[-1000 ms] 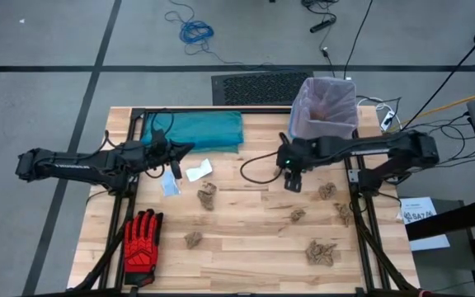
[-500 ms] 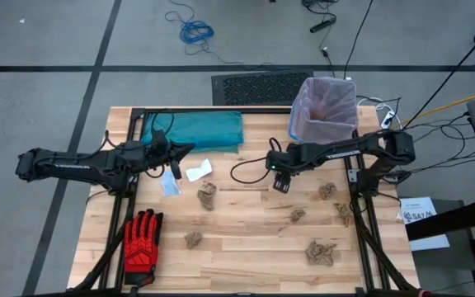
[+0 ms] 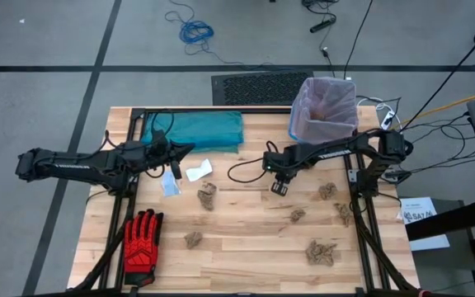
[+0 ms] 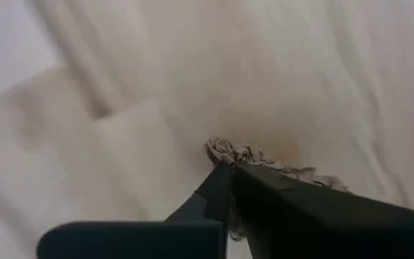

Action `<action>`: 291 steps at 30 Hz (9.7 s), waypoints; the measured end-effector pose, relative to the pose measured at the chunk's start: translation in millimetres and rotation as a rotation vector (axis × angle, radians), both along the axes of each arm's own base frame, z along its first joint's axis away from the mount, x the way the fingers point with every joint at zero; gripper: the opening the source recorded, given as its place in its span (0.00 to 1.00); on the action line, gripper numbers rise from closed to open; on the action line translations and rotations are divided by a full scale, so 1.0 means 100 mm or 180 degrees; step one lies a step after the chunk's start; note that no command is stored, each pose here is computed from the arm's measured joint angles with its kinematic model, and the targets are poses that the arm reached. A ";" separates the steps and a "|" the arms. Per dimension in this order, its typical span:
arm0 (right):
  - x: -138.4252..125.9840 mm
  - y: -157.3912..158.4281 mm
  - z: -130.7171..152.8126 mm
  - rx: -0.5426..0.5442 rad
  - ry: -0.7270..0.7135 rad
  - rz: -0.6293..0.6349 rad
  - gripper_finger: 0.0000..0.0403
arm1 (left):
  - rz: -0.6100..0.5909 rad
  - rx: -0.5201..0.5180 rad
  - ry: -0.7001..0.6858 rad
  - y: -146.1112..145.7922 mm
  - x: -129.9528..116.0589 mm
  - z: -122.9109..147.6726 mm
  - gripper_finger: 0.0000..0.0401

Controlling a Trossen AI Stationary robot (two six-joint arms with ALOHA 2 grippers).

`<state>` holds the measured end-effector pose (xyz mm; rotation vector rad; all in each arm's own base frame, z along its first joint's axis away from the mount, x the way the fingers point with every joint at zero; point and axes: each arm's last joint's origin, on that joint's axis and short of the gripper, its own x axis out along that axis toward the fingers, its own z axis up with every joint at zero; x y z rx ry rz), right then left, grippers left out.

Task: Place trash/remove bag and relplace
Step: Put the brown napkin into the trash bin, then put the white paper into the trash bin, then put the brown napkin into the trash bin

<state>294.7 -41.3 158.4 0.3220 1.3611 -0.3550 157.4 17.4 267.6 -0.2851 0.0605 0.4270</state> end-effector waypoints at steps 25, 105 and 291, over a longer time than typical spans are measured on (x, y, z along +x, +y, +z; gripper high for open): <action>-0.41 -0.57 2.93 -0.1554 -0.1127 -0.0717 0.00 | 0.0006 0.0000 -0.0012 0.00 0.00 0.00 0.00; -1.16 -0.97 3.46 -0.1636 -0.1116 -0.1425 0.01 | -0.0469 -0.1111 0.2523 0.42 1.23 -0.81 0.00; -1.70 0.40 2.88 0.0636 -0.1490 -0.0406 0.00 | -0.0866 0.0069 0.0549 1.20 1.18 2.04 0.00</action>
